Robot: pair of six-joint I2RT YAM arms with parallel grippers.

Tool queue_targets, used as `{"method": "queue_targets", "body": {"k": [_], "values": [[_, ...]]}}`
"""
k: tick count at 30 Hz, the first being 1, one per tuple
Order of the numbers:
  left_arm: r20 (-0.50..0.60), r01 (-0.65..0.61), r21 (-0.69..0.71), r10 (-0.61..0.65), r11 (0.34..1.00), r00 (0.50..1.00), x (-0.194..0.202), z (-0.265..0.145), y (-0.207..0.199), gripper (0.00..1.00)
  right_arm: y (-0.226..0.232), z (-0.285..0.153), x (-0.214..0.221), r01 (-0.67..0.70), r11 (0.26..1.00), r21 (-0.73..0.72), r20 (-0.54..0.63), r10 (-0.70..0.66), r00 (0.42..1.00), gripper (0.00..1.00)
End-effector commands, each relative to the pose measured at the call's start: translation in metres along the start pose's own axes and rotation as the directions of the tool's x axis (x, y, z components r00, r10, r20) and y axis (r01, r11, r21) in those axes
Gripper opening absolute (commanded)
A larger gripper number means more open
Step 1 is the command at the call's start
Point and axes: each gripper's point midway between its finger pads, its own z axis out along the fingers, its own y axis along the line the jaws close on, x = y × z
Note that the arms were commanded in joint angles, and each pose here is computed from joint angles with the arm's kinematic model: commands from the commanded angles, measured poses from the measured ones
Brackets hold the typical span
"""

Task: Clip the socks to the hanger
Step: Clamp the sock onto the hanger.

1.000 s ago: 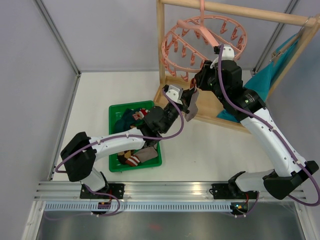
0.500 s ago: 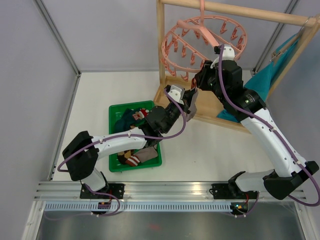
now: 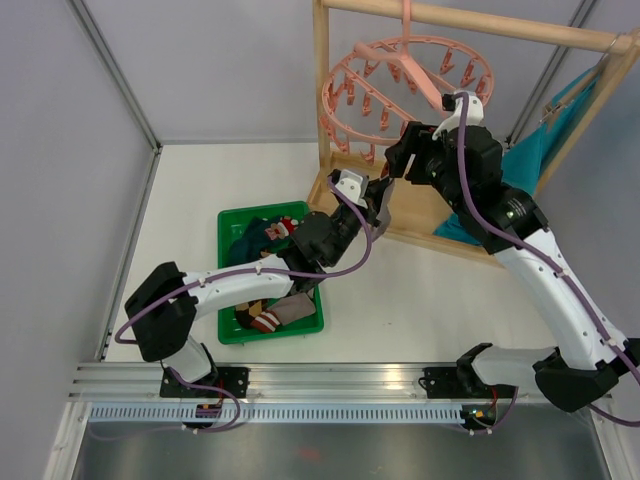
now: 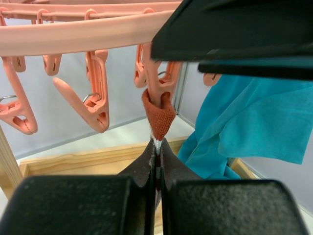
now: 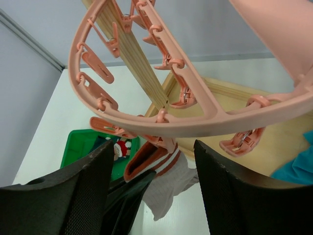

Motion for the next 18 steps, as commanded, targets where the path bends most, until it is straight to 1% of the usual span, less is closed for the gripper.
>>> {"method": "queue_targets", "body": {"k": [1,5,6,12,13,14,18], "values": [[0.073,0.075,-0.035,-0.072,0.997,0.995,-0.040,0.004,0.009,0.02,0.011,-0.019,-0.012,-0.021,0.997,-0.070,0.035,0.023,0.999,0.73],[0.066,0.075,-0.068,-0.070,0.995,0.995,-0.048,0.003,0.026,0.02,0.011,-0.032,-0.014,-0.025,0.995,-0.095,0.045,0.029,0.999,0.74],[0.048,0.072,-0.078,-0.069,0.994,0.996,-0.048,0.002,0.031,0.02,0.011,-0.038,-0.017,-0.027,0.994,-0.104,0.053,0.032,0.998,0.74],[0.036,0.105,-0.162,-0.100,0.981,0.994,-0.064,0.006,0.079,0.02,0.005,-0.053,-0.019,-0.018,0.994,-0.105,0.070,0.025,0.997,0.74],[0.004,0.110,-0.175,-0.111,0.978,0.994,-0.060,0.005,0.084,0.02,0.005,-0.055,-0.019,-0.017,0.994,-0.107,0.072,0.025,0.997,0.74],[0.009,0.118,-0.185,-0.119,0.976,0.993,-0.066,0.007,0.089,0.02,0.005,-0.056,-0.019,-0.012,0.994,-0.109,0.072,0.020,0.997,0.75],[-0.015,0.113,-0.218,-0.119,0.969,0.993,-0.072,0.010,0.109,0.02,0.002,-0.065,-0.020,-0.010,0.994,-0.111,0.086,0.020,0.996,0.75]]}}
